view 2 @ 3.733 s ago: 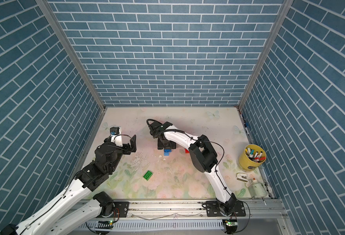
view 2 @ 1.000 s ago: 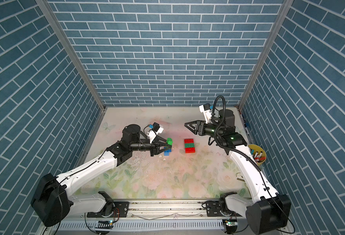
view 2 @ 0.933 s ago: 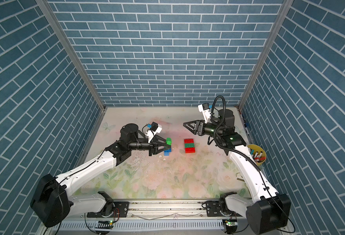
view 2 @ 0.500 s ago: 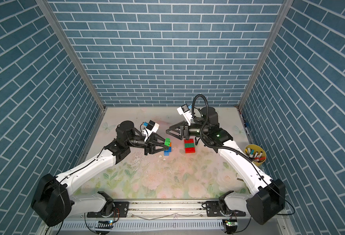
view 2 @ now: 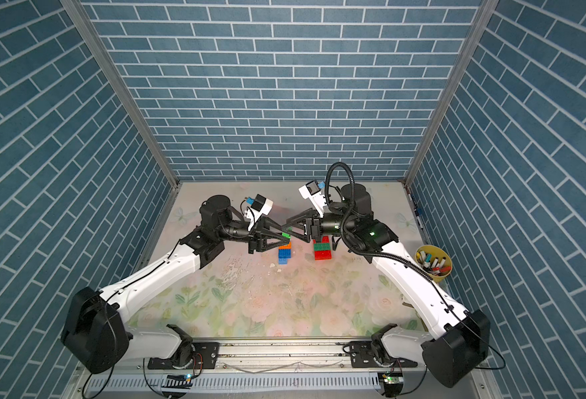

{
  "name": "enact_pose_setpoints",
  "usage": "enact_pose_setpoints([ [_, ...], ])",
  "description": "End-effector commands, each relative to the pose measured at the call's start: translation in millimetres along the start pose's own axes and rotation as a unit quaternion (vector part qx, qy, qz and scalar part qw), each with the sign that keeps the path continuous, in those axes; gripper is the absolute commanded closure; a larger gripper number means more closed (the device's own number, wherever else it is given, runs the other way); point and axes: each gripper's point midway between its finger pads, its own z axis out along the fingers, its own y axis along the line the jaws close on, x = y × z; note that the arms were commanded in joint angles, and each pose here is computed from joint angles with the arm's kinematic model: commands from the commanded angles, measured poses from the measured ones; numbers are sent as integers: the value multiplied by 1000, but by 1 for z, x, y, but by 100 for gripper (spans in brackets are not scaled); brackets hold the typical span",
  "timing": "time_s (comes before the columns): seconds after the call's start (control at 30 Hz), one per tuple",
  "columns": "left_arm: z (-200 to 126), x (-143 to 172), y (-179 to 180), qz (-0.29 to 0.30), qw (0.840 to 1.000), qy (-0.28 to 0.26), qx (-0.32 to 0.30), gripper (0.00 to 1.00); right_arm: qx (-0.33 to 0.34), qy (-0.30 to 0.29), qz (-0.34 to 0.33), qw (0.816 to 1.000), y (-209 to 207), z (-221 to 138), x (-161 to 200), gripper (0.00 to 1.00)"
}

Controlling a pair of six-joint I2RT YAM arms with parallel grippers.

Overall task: Assemble a rectangle with lego
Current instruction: Pick up the lego brick from the center of the board.

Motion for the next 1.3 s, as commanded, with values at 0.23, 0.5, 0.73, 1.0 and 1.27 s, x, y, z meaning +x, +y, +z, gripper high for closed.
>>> enact_pose_setpoints([
  [0.23, -1, -15, 2, 12, 1000, -6, -7, 83, 1, 12, -31, 999, 6, -3, 10, 43],
  [0.5, -3, -18, -1, 15, 1000, -6, -11, 83, 20, 13, -29, 999, -5, -1, 12, 35],
  [0.73, -3, -16, -2, 13, 1000, -4, -9, 83, 31, 10, -33, 999, -8, -2, 12, 32],
  [1.0, -4, -16, -2, 12, 1000, -4, -12, 82, 30, 7, -38, 999, -5, -3, 8, 30],
  [1.27, -3, -23, -5, 18, 1000, -8, -11, 83, 34, 6, -20, 999, -15, 2, 11, 38],
])
